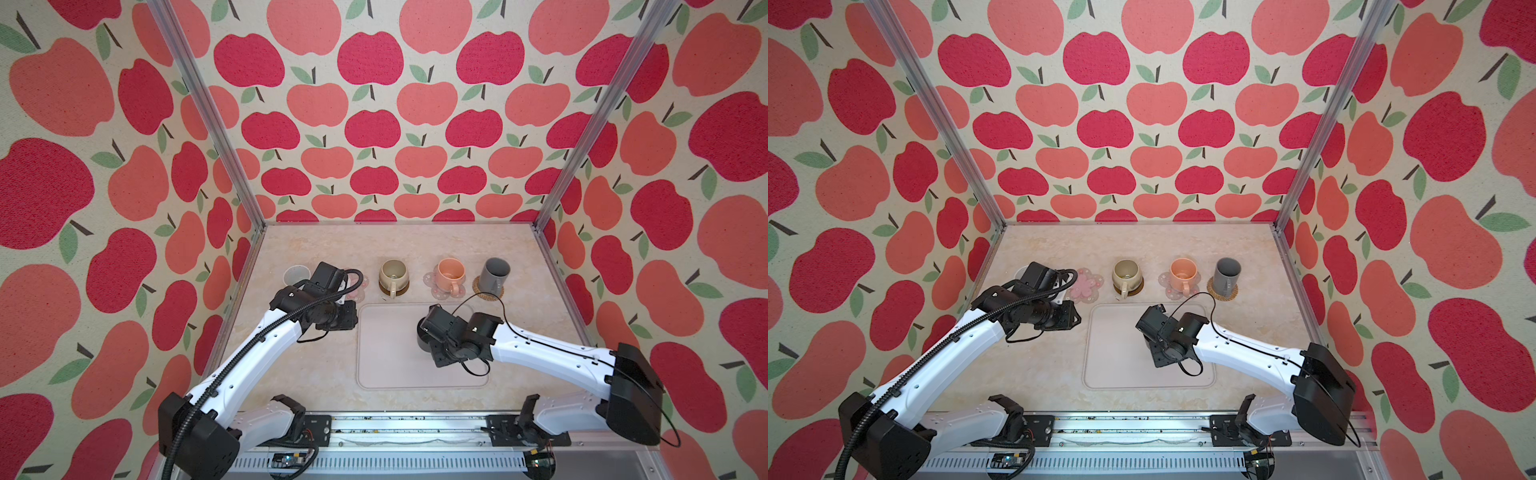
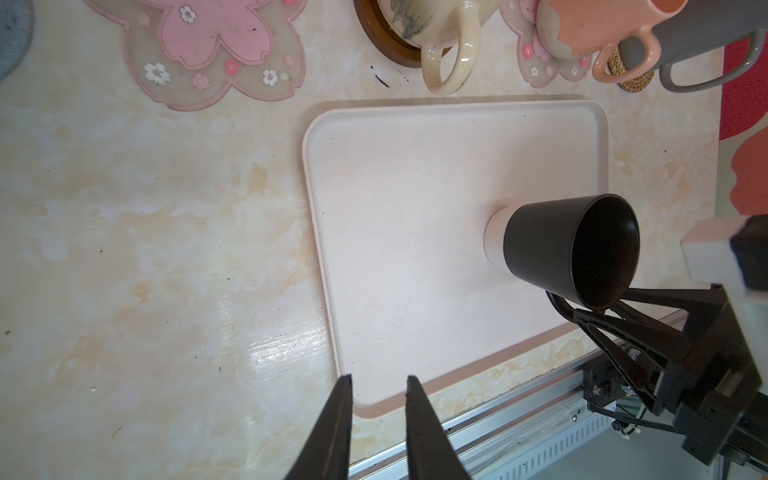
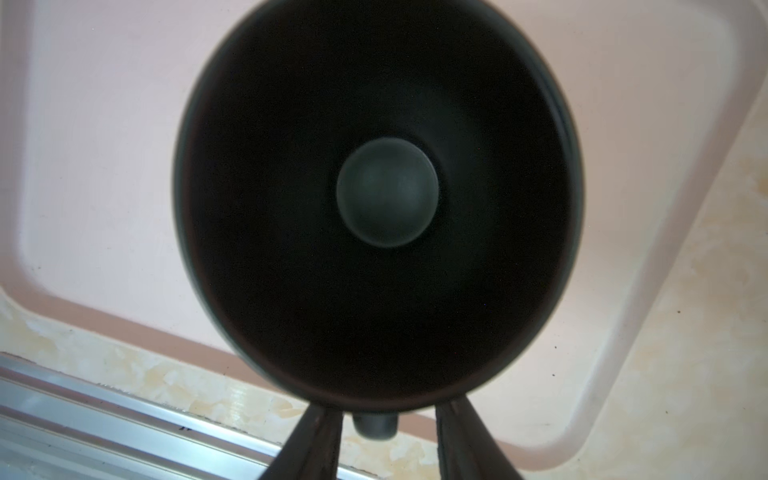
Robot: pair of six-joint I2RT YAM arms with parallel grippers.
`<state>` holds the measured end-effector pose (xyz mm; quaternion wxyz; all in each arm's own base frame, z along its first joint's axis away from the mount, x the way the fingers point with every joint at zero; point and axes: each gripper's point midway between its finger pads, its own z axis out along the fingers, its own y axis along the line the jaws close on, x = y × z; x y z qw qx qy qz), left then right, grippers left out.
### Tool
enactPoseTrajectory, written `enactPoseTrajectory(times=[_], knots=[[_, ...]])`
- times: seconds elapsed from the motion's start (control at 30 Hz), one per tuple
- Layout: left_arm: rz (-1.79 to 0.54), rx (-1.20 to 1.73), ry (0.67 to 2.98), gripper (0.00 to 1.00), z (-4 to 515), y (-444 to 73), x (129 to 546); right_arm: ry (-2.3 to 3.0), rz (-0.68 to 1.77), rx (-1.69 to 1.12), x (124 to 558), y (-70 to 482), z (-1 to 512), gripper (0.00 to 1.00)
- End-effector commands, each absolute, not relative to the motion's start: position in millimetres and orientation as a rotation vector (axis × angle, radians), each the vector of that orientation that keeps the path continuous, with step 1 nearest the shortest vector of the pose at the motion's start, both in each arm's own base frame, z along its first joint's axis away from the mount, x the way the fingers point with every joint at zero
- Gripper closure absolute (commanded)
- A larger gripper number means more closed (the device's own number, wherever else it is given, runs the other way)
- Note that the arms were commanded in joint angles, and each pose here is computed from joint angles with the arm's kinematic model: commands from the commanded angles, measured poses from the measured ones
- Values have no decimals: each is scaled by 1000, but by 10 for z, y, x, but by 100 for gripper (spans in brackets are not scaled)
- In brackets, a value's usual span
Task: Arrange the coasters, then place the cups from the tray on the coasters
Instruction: 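Lower the open right gripper into the black mug's opening while the left gripper withdraws, then close the right gripper inside the black mug's rim and lift it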
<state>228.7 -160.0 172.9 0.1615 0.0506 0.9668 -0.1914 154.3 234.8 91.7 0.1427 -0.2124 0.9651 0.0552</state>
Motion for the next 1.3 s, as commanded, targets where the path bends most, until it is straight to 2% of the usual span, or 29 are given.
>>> enactPoseTrajectory(times=[0.0,0.3,0.67,0.83,0.9,1.13,1.27], knots=[[-548,126,2801,75,1668,-1585,2237,2780,150,-646,1591,2384,868,61],[-541,122,2801,75,1695,-1577,2243,2780,148,-644,1645,2415,841,65],[-542,121,2806,75,1717,-1601,2273,2750,142,-630,1652,2319,922,92],[-544,114,2811,75,1707,-1605,2269,2729,151,-635,1650,2284,952,95],[-545,111,2811,75,1704,-1610,2268,2740,151,-641,1625,2274,915,93],[-542,112,2814,75,1699,-1622,2262,2819,122,-662,1516,2236,754,58],[-542,117,2813,75,1708,-1635,2269,2825,126,-660,1505,2240,694,54]])
